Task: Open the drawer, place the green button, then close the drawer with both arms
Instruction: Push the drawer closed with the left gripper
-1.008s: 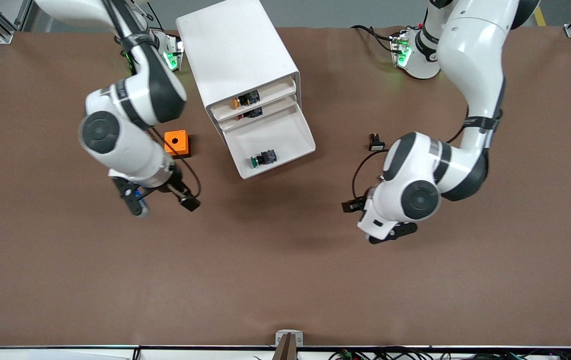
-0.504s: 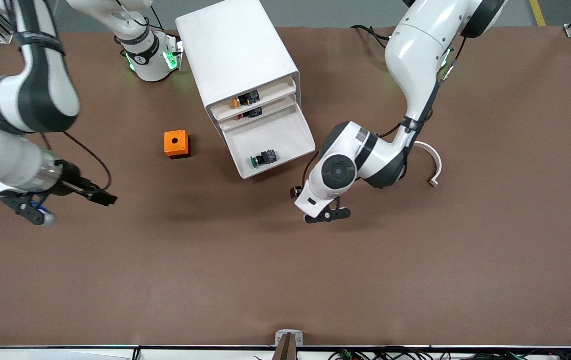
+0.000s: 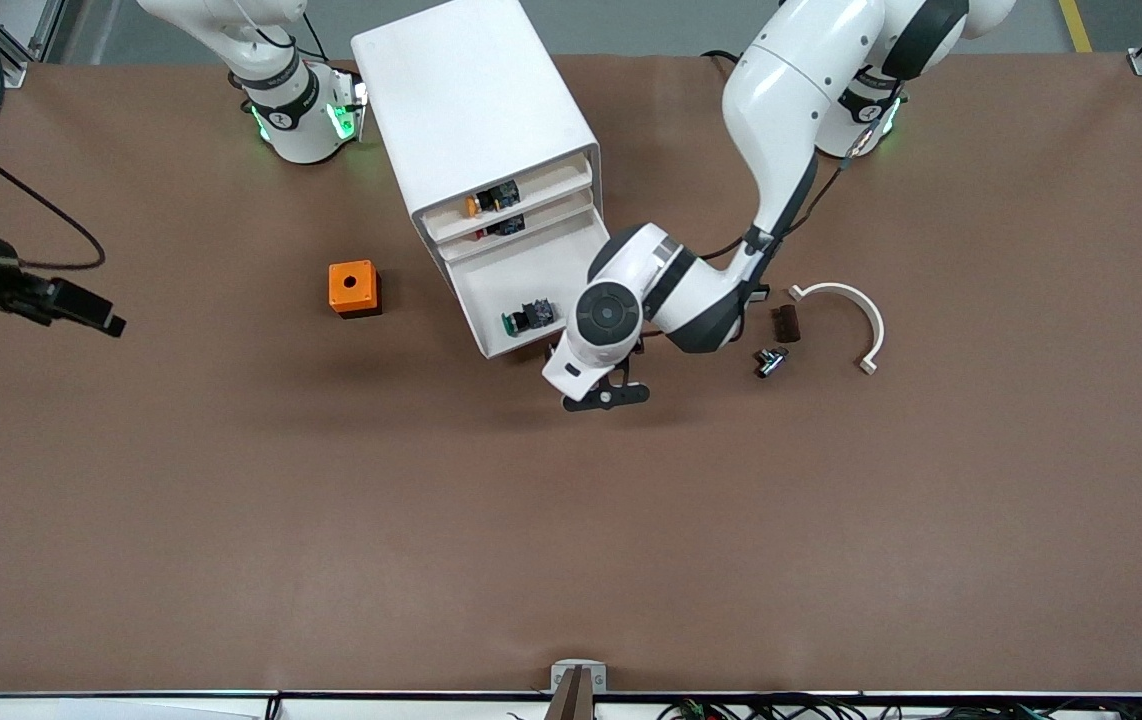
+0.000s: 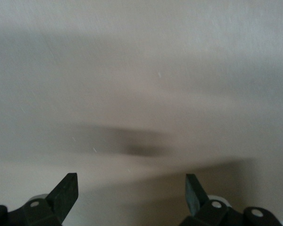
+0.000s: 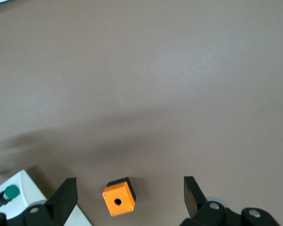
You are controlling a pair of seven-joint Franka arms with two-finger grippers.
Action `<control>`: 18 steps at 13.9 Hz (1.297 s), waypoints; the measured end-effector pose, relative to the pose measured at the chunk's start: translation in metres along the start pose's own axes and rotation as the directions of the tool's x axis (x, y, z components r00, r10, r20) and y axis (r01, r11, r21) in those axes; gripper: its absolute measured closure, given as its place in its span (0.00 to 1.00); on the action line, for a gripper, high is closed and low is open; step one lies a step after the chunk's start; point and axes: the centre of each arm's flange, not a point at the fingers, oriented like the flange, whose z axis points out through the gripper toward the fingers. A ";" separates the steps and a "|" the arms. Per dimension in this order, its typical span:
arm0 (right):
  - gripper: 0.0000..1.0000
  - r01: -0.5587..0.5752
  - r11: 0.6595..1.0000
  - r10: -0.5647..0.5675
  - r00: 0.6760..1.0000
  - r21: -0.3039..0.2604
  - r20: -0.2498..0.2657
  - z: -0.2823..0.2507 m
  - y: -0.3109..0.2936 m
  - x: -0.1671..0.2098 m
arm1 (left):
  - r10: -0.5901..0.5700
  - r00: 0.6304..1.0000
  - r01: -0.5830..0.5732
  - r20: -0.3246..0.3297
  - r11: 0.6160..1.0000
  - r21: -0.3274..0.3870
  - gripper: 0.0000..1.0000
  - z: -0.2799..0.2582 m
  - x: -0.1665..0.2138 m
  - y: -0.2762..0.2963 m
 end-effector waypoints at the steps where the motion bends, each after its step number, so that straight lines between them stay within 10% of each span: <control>1: 0.00 0.012 1.000 -0.012 1.000 -0.003 -0.008 -0.011 -0.004 -0.008 | -0.009 1.000 0.009 0.001 1.000 0.005 0.00 0.003 -0.012 0.009; 18: 0.00 0.066 0.995 -0.070 0.996 -0.079 -0.052 -0.048 -0.024 -0.022 | -0.112 0.985 0.108 0.128 0.993 0.039 0.00 0.041 -0.155 0.081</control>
